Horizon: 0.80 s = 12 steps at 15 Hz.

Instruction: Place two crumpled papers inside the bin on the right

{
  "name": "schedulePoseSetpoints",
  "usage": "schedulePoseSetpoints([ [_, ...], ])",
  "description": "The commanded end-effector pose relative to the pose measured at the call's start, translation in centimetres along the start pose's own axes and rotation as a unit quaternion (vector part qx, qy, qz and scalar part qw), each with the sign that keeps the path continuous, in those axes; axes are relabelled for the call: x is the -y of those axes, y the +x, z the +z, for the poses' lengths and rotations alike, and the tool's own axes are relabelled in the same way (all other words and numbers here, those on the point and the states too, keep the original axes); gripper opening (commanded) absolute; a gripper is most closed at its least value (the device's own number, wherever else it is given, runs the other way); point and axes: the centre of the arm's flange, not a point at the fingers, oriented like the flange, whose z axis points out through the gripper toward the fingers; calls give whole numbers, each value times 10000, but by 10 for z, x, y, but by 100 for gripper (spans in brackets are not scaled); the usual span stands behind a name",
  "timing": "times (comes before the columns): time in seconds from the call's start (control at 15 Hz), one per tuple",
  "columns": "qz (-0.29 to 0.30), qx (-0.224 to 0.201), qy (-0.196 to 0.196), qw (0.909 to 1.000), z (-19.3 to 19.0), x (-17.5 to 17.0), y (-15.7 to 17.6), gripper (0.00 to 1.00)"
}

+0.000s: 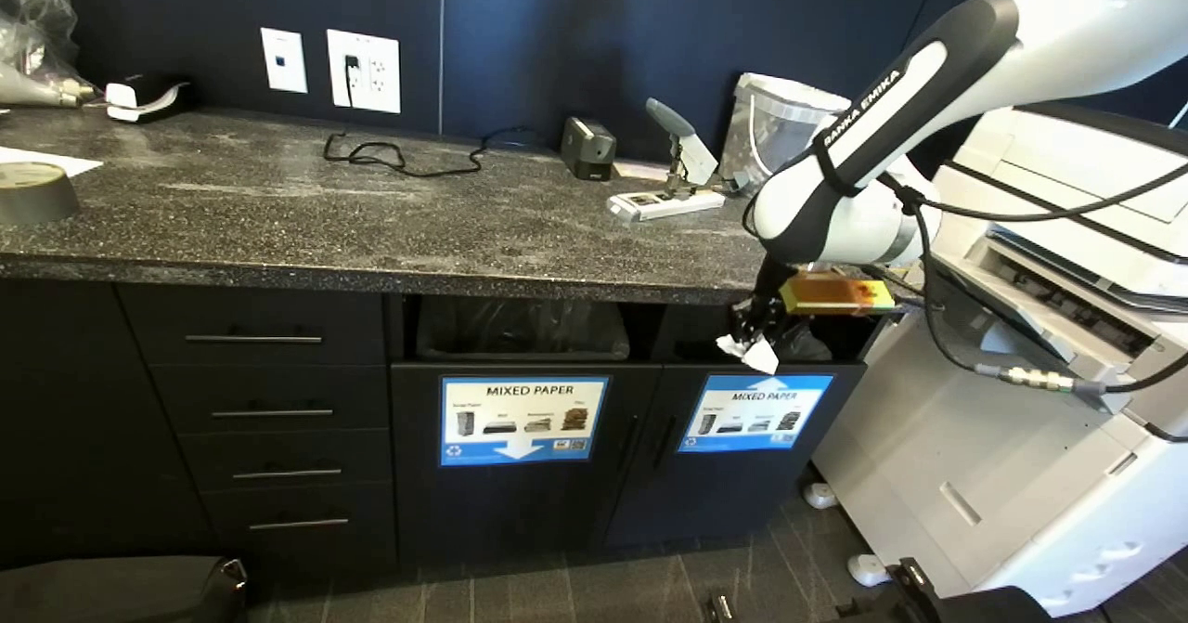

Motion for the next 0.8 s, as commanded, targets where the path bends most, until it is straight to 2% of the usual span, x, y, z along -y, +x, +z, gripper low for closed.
schedulePoseSetpoints([
  [0.0, 28, -240, -134, 9996, 29, -2, -26, 2],
  [0.13, 84, -654, -243, 9975, 43, 4, -37, 2],
  [0.4, 325, -1327, -296, 9902, 59, -15, -45, 2],
  [0.53, 395, -1649, -384, 9848, 67, -16, -49, 2],
  [0.67, 577, -1935, -363, 9787, 69, -32, -49, 2],
  [0.73, 540, -2088, -382, 9757, 74, -26, -50, 2],
])
